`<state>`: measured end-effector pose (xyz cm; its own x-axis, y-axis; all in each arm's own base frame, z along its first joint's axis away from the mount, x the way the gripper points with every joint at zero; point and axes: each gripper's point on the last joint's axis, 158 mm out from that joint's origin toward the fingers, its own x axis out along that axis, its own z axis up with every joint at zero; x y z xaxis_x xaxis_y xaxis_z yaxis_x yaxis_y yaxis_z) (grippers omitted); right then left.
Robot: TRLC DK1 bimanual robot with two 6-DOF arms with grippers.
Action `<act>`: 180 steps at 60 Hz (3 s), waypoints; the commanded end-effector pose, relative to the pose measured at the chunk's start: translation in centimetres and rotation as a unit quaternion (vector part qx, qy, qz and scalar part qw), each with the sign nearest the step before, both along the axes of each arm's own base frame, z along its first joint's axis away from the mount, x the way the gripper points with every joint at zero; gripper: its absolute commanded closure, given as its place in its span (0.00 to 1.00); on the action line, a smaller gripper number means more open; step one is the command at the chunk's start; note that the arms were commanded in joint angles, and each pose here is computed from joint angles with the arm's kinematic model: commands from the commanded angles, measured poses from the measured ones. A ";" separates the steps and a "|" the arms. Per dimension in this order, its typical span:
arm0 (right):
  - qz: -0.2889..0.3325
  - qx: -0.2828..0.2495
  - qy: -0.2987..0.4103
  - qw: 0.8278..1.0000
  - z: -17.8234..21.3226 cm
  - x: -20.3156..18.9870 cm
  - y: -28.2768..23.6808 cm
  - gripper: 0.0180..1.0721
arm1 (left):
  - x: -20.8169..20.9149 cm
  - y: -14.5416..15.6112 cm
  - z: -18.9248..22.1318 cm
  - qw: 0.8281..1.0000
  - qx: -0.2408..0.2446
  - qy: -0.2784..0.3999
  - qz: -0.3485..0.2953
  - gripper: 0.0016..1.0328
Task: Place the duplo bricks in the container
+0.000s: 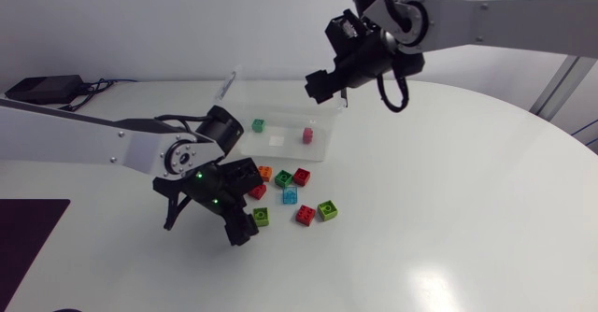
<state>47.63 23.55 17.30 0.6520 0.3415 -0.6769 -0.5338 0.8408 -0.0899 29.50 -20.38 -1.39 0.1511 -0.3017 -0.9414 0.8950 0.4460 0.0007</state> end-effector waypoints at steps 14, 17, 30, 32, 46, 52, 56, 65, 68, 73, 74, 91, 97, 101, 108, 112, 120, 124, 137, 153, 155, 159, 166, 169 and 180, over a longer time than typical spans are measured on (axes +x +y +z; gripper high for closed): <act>0.034 -0.024 0.052 0.998 -4.6 -8.2 -2.5 0.11 | 0.1 -1.4 -2.4 0.998 0.016 0.003 -0.060 0.17; 0.035 -0.029 0.069 0.997 -6.1 -9.5 -2.8 0.11 | 0.2 -1.5 -2.7 0.998 0.017 0.004 -0.063 0.20; 0.057 -0.048 0.120 0.990 -11.3 -15.4 -2.7 0.12 | 1.2 -1.9 -3.4 0.998 0.018 0.002 -0.067 0.47; 0.057 -0.052 0.128 0.989 -12.0 -15.8 -2.8 0.11 | 1.3 -1.9 -3.5 0.998 0.018 0.003 -0.067 0.55; 0.044 -0.077 0.166 0.982 -15.9 -16.3 -3.1 0.12 | 1.3 -2.6 -3.6 0.998 0.006 0.010 -0.068 0.67; 0.043 -0.089 0.178 0.979 -17.5 -16.5 -2.7 0.12 | 1.1 -2.5 -2.9 0.998 0.000 0.006 -0.066 0.69; 0.043 -0.097 0.186 0.977 -18.6 -16.7 -2.5 0.12 | 1.0 -2.3 -2.2 0.998 -0.006 0.002 -0.063 0.69; 0.044 -0.097 0.190 0.976 -19.2 -16.8 -2.1 0.12 | 0.5 -1.9 -1.0 0.998 -0.014 -0.008 -0.060 0.69; 0.044 -0.098 0.191 0.976 -19.5 -16.8 -2.0 0.12 | 0.3 -1.8 -0.8 0.998 -0.015 -0.010 -0.059 0.69; 0.043 -0.098 0.192 0.976 -19.8 -16.6 -1.9 0.12 | 0.2 -1.8 -0.4 0.998 -0.017 -0.014 -0.060 0.69; 0.043 -0.098 0.191 0.976 -19.9 -16.5 -1.7 0.12 | 0.2 -1.9 -0.4 0.998 -0.018 -0.015 -0.061 0.68; 0.036 -0.106 0.189 0.975 -20.7 -15.7 -1.6 0.12 | 0.3 -2.9 -1.0 0.995 -0.015 -0.030 -0.093 0.40; 0.035 -0.107 0.189 0.976 -20.7 -15.6 -1.5 0.12 | -0.1 -3.2 -1.2 0.991 -0.007 -0.037 -0.126 0.34; 0.035 -0.106 0.187 0.976 -20.5 -15.5 -1.5 0.12 | -0.5 -3.3 -1.6 0.988 -0.001 -0.041 -0.151 0.33; 0.038 -0.106 0.186 0.976 -20.2 -15.8 -1.4 0.12 | -0.3 -3.2 -2.2 0.982 0.011 -0.048 -0.182 0.32; 0.038 -0.106 0.187 0.976 -20.3 -15.9 -1.5 0.12 | 0.2 -3.3 -2.5 0.980 0.016 -0.051 -0.191 0.32; 0.039 -0.107 0.188 0.976 -20.3 -16.0 -1.6 0.12 | 1.0 -3.3 -2.6 0.976 0.026 -0.059 -0.207 0.32; 0.040 -0.107 0.187 0.976 -20.3 -16.0 -1.5 0.12 | 1.2 -3.4 -2.8 0.973 0.030 -0.062 -0.219 0.32; 0.042 -0.105 0.186 0.976 -20.1 -16.0 -1.5 0.12 | 1.9 -3.6 -2.4 0.972 0.036 -0.067 -0.224 0.32; 0.047 -0.105 0.184 0.976 -20.0 -16.0 -1.2 0.12 | 2.7 -2.6 1.9 0.972 0.024 -0.105 -0.207 0.32; 0.049 -0.105 0.184 0.976 -20.0 -16.0 -1.0 0.12 | 2.6 -2.5 2.1 0.972 0.023 -0.108 -0.206 0.32; 0.051 -0.106 0.185 0.976 -20.0 -16.2 -0.9 0.12 | 2.8 -2.3 2.6 0.972 0.022 -0.113 -0.205 0.32; 0.053 -0.107 0.186 0.975 -20.1 -16.5 -0.8 0.12 | 3.5 -1.9 2.4 0.972 0.025 -0.115 -0.205 0.32; 0.054 -0.108 0.187 0.975 -20.1 -16.5 -0.8 0.12 | 3.8 -2.1 2.1 0.971 0.027 -0.114 -0.208 0.32; 0.054 -0.111 0.189 0.974 -20.1 -16.7 -1.2 0.12 | 4.4 -2.3 1.0 0.967 0.033 -0.110 -0.226 0.32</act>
